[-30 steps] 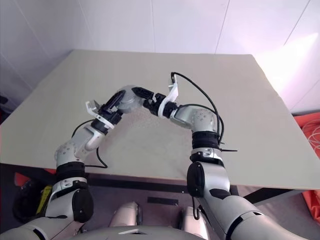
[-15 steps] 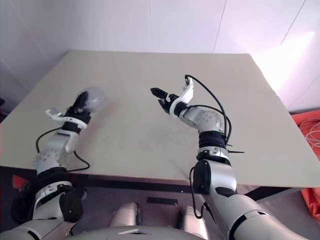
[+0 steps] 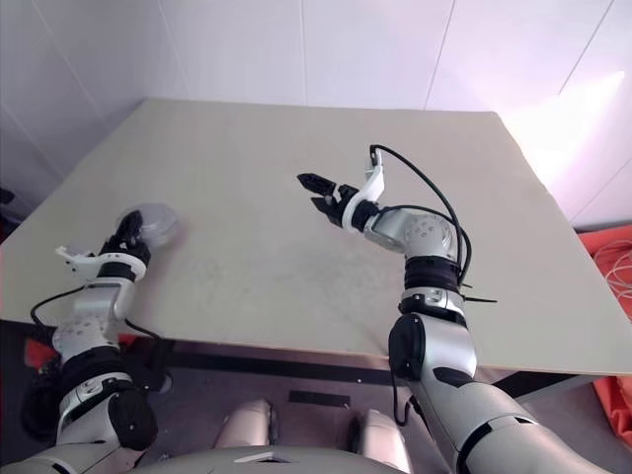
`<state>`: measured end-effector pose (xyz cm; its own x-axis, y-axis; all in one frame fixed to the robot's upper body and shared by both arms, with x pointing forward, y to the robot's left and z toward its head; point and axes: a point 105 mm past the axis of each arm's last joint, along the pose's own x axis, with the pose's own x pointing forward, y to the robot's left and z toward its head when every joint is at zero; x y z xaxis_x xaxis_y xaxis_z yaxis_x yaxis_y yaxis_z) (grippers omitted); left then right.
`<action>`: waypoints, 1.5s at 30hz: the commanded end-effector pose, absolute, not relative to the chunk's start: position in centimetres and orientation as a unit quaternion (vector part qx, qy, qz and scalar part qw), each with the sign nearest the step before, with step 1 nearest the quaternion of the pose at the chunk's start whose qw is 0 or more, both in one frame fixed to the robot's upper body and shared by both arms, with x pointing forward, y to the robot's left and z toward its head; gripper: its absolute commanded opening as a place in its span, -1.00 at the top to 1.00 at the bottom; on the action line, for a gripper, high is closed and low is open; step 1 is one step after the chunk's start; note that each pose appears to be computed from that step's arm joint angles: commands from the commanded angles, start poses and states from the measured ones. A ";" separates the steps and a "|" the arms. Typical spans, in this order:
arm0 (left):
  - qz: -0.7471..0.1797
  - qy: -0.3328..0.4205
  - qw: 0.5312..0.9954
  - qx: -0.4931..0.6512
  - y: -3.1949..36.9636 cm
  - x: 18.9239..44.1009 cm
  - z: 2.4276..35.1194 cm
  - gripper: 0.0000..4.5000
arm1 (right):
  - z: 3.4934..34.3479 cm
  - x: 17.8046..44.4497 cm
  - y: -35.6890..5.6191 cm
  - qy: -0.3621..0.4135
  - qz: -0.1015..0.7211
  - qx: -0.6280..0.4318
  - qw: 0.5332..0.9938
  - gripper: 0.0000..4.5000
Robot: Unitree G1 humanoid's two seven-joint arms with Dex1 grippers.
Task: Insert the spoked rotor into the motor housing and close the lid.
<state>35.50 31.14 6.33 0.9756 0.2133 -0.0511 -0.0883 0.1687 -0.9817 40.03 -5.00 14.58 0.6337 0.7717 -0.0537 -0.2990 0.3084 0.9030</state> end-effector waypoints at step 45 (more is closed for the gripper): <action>0.339 -0.140 0.871 -0.328 40.6 34.2 9.0 -0.99 | 15.8 39.7 -4.7 0.222 0.376 0.455 0.776 -0.77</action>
<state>33.35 40.32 5.61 0.7036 0.7023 -0.1082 -0.5610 0.4556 -0.6912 39.75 -4.81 13.95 0.6224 0.7797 -0.0689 -0.3054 0.3229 0.8958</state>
